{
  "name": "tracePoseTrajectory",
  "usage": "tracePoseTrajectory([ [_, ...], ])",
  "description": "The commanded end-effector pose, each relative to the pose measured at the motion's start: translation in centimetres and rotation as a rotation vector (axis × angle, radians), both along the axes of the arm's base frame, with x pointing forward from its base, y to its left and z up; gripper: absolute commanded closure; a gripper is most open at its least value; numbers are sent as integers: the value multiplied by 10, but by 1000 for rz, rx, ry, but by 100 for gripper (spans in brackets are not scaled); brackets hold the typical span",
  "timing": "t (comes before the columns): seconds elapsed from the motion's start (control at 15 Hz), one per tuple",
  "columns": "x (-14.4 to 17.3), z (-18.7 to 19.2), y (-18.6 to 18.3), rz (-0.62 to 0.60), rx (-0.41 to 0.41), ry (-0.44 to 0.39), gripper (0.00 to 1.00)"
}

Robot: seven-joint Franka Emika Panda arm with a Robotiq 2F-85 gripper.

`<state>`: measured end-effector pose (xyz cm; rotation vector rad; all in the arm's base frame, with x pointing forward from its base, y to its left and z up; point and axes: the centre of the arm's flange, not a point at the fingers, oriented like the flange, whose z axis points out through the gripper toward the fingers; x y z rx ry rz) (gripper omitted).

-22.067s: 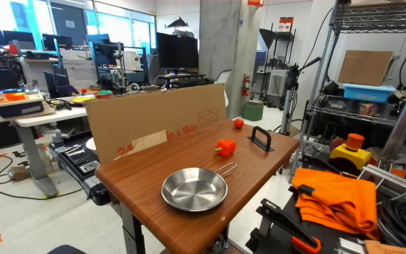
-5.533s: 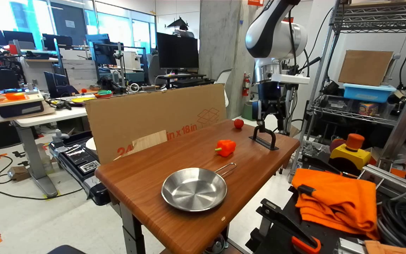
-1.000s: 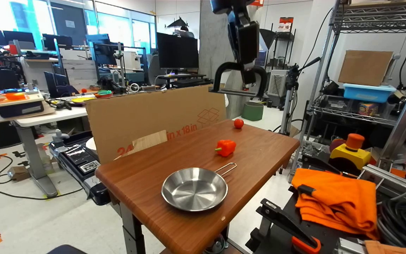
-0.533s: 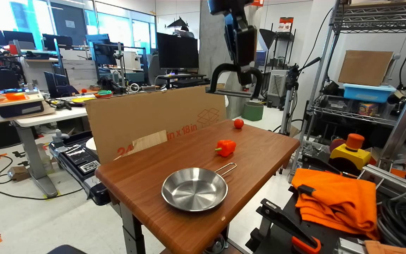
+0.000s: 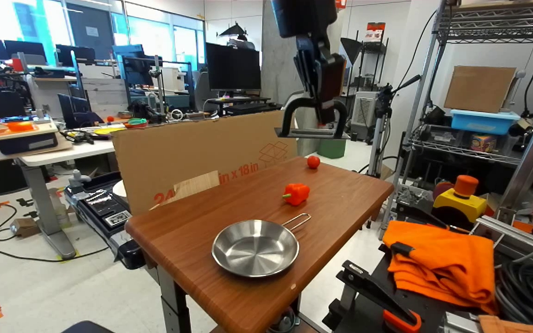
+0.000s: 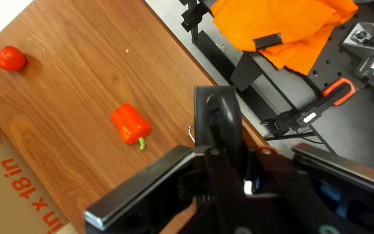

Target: Pick up the black object from the table and put it back on the table.

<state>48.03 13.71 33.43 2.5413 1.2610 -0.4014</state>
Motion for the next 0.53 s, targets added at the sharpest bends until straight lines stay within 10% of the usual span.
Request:
tracePoseTrajectory([
  [0.0,19,-21,8,11,-80,-9,96],
  [0.47,38,-66,26,20,-159,9,96],
])
